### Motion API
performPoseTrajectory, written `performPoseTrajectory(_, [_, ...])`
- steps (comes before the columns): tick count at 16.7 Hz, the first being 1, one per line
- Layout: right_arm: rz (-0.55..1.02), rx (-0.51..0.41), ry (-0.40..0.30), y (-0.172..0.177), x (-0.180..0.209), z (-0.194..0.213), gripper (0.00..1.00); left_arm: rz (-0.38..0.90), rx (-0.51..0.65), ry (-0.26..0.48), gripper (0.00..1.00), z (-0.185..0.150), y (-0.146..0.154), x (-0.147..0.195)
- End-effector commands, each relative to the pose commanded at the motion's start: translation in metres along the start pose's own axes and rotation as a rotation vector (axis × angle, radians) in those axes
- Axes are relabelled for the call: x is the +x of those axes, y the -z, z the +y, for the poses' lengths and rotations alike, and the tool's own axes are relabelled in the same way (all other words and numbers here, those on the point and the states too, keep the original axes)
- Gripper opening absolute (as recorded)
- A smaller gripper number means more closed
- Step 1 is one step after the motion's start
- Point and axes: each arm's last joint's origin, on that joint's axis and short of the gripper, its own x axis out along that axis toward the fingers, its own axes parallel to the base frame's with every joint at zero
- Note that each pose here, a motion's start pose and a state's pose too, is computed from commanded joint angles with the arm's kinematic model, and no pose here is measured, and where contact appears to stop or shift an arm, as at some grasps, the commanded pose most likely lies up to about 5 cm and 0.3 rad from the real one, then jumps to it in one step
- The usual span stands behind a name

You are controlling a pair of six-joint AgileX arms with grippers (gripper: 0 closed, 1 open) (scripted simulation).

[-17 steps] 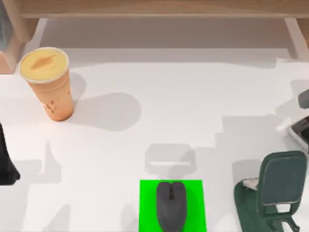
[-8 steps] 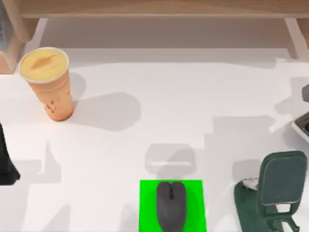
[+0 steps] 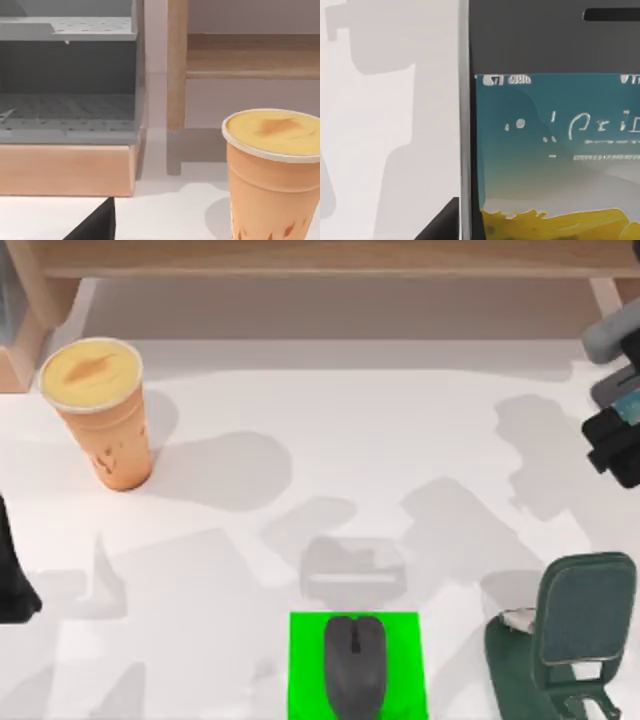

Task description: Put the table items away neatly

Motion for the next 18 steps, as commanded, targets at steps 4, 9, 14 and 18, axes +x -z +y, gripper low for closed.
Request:
performPoseTrajectory(4, [-0.241,0.203,0.181,0.028,-0.096,0.048,0.0,0.0,0.0,0.0,1.0,0.0,0.0,0.0])
performPoseTrajectory(9, [-0.506,0.465,0.164,0.101,-0.146,0.102,0.0,0.0,0.0,0.0,1.0,0.0,0.0,0.0])
performPoseTrajectory(14, [-0.676,0.523,0.075,0.17,-0.128,0.147,0.0,0.0,0.0,0.0,1.0,0.0,0.0,0.0])
performPoseTrajectory(18, [-0.776,0.495,-0.008,0.209,-0.11,0.161,0.0,0.0,0.0,0.0,1.0,0.0,0.0,0.0])
